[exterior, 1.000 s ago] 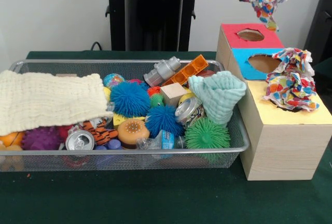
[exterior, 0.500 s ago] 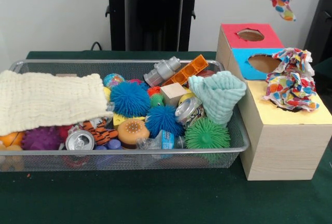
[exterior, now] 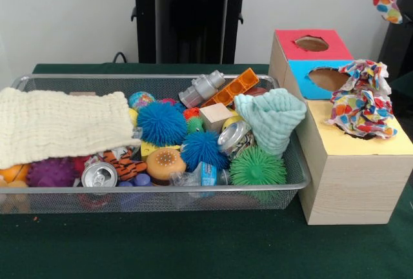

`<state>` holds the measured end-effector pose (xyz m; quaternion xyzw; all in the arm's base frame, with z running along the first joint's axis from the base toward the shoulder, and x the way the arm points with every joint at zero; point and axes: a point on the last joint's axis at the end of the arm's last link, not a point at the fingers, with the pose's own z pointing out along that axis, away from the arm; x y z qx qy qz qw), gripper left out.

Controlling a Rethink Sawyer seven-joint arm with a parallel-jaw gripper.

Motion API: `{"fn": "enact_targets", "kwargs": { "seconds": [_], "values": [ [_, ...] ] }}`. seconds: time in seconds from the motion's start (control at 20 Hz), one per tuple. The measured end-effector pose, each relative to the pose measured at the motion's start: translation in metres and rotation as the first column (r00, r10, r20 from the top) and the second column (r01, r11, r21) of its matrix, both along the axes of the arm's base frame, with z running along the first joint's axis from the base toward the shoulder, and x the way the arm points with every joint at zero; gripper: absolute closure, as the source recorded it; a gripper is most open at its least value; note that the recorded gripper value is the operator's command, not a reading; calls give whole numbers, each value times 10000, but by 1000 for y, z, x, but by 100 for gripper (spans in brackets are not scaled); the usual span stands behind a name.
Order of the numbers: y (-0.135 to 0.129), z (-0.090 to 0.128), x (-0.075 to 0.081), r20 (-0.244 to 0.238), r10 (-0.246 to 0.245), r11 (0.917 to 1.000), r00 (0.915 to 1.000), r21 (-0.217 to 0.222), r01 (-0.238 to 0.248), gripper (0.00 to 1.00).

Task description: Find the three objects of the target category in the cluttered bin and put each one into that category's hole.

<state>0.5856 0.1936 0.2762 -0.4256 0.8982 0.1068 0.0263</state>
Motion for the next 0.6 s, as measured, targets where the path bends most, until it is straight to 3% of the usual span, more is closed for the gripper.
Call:
{"fn": "enact_targets", "kwargs": {
  "seconds": [0.25,0.6],
  "values": [
    [17,-2,-7,-9,268,9996,9996,-104,-268,100],
    [18,-4,-8,33,273,9993,9996,-257,-272,100]
  ]
}}
